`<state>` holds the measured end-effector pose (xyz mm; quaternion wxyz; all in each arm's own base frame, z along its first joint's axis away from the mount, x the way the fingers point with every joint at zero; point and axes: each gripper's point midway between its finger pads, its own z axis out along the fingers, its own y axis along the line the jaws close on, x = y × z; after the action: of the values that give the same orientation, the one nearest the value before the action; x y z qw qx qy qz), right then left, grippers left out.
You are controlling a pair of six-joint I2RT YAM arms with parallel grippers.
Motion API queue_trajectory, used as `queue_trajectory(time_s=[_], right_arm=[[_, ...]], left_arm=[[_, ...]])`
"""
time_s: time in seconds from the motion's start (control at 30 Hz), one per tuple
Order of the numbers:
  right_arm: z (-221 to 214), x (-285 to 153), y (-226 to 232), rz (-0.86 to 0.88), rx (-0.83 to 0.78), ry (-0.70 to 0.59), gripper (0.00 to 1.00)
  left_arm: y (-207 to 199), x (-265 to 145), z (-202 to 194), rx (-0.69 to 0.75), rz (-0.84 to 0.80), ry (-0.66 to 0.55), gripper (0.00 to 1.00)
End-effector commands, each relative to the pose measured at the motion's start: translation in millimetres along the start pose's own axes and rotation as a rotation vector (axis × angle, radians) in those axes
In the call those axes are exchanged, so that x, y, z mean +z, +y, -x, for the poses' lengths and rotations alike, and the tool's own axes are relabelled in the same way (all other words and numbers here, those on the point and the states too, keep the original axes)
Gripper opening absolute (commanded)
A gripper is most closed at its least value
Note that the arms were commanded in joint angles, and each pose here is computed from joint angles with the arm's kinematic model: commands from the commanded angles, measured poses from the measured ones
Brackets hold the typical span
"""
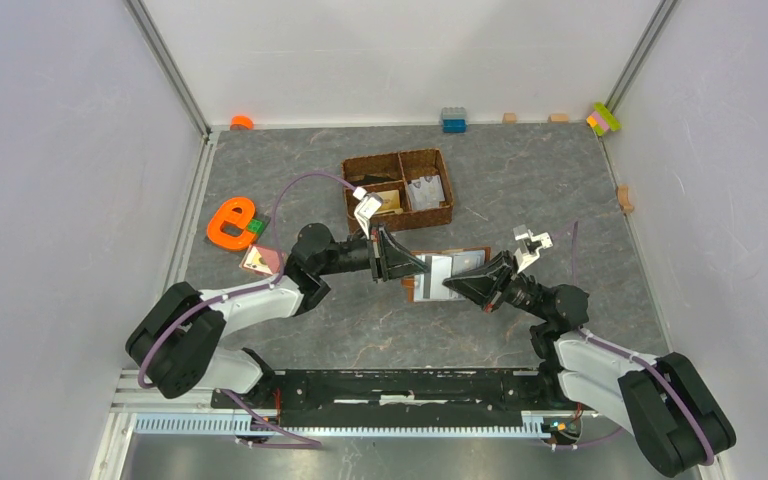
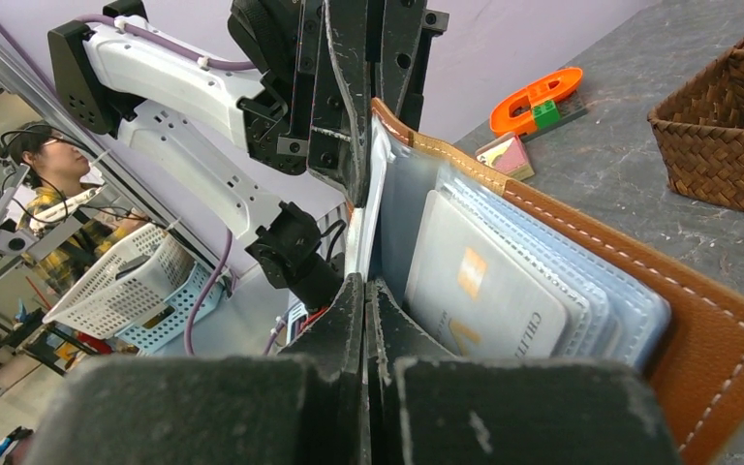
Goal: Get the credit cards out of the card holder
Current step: Remove the credit card from the card holder.
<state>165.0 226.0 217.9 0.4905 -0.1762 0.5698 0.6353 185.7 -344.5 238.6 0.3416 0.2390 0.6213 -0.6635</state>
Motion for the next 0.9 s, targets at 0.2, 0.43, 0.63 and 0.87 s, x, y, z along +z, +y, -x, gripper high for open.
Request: queue_trajectory(time_s=[0.2,0.43,0.63,0.87], right_arm=[[16.6,2.5,11.5,0.047,-0.067,-0.047,0.00],[18.2,1.2,9.2,0.035,-0.064,-0.055,0.00],[19.0,0.1,7.4,0.028,-0.062,-0.059,0.00],[21.8,-3.5,4.0,0.009,-0.060,-0.077,0.00]], left_arm=[[-4.6,-4.6,18.1,0.017,-0.035,-0.054,0.32],[-8.0,-3.4,17.6,0.012,-0.064,-0.048,0.15],[-9.2,-5.9,18.1,0.030,-0.058,-0.056,0.02],[-6.7,-10.5,22.3,0.034,-0.042,-0.075,0.02]])
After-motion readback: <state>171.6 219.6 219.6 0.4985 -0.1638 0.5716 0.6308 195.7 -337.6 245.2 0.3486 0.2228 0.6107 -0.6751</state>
